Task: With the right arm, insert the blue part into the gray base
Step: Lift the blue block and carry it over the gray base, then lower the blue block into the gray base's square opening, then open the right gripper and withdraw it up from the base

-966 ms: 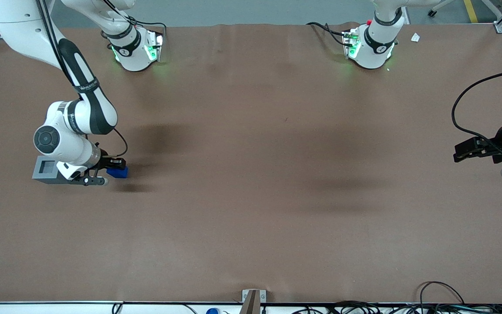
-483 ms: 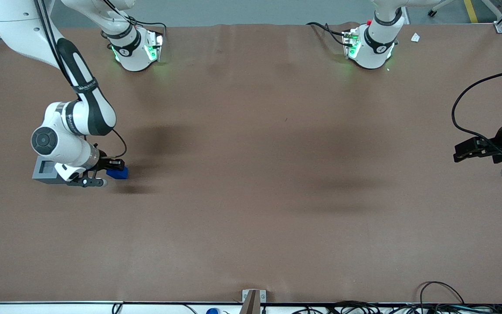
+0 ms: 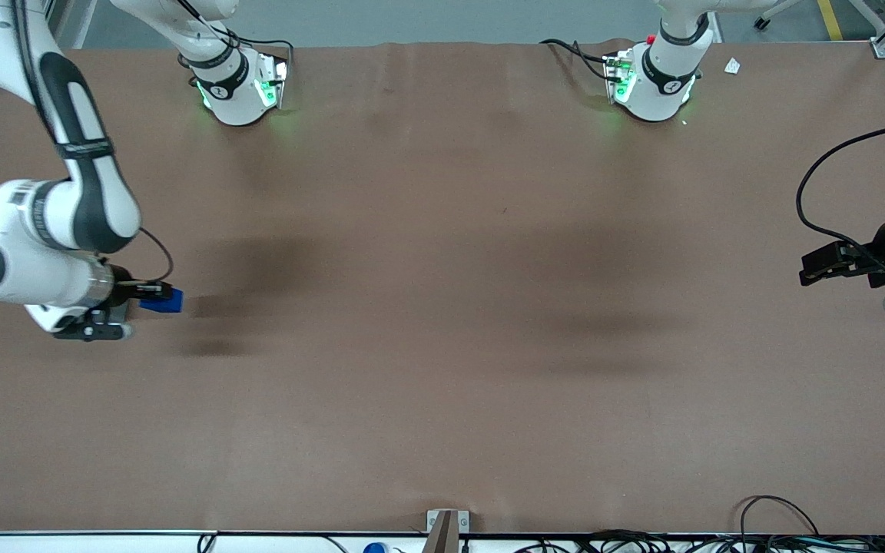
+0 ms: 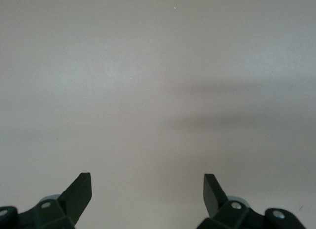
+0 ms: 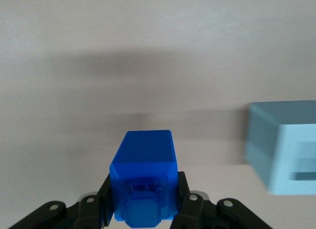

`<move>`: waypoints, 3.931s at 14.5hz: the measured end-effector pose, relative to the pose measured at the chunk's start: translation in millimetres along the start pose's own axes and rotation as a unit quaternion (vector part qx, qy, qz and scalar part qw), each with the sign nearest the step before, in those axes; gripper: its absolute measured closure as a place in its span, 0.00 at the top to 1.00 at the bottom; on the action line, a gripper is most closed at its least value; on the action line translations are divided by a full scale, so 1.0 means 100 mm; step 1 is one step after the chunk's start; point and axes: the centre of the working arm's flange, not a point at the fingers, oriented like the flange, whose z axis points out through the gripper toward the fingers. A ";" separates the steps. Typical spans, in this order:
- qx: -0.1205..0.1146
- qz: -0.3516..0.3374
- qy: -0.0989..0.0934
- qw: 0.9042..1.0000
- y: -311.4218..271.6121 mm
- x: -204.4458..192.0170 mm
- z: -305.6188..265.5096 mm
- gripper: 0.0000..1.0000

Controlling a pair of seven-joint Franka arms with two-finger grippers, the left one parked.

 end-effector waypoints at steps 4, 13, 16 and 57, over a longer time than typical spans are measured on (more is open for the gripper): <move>0.009 -0.017 0.000 1.000 0.82 -0.17 -0.06 0.51; -0.005 0.007 0.006 1.000 1.42 -0.33 -0.07 0.51; -0.012 0.011 0.010 1.000 1.52 -0.32 -0.06 0.51; -0.001 0.000 -0.027 1.000 1.45 -0.13 -0.34 1.00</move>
